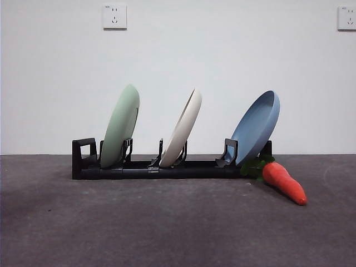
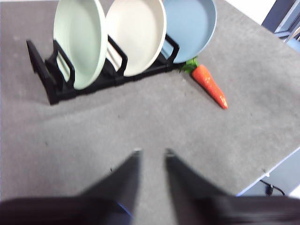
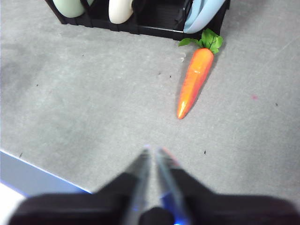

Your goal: Take the green plate from the plate rack,put the plate on the table,take the carrot from the table,put the carrot in the plate

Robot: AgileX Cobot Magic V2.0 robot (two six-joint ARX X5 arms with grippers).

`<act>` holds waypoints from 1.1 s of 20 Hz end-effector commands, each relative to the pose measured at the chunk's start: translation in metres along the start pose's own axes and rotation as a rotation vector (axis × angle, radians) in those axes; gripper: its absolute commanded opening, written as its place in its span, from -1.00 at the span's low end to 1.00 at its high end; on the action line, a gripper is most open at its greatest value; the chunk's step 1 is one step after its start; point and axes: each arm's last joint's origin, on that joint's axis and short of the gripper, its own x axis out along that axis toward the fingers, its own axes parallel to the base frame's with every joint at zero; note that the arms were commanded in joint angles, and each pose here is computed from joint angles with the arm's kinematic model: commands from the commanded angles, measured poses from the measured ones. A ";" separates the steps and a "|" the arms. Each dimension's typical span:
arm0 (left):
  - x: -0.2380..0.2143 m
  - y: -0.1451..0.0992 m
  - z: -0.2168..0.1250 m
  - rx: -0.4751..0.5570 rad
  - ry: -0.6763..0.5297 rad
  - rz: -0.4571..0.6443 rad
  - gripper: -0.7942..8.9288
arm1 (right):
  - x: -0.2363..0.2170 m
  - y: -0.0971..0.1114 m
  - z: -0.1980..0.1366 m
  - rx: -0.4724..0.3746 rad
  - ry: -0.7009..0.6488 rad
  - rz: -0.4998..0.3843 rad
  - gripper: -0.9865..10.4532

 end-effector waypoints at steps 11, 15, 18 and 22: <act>0.024 0.013 0.028 0.038 -0.024 -0.017 0.39 | 0.000 0.000 0.000 -0.007 -0.004 0.001 0.22; 0.062 0.022 0.062 0.095 -0.053 -0.072 0.39 | 0.000 0.000 0.000 0.000 -0.005 0.002 0.22; 0.104 0.030 0.086 0.113 -0.025 -0.051 0.39 | 0.000 0.000 0.000 0.000 -0.003 0.003 0.22; 0.167 0.042 0.113 0.120 0.034 -0.031 0.39 | 0.000 0.000 -0.002 0.005 0.015 0.004 0.22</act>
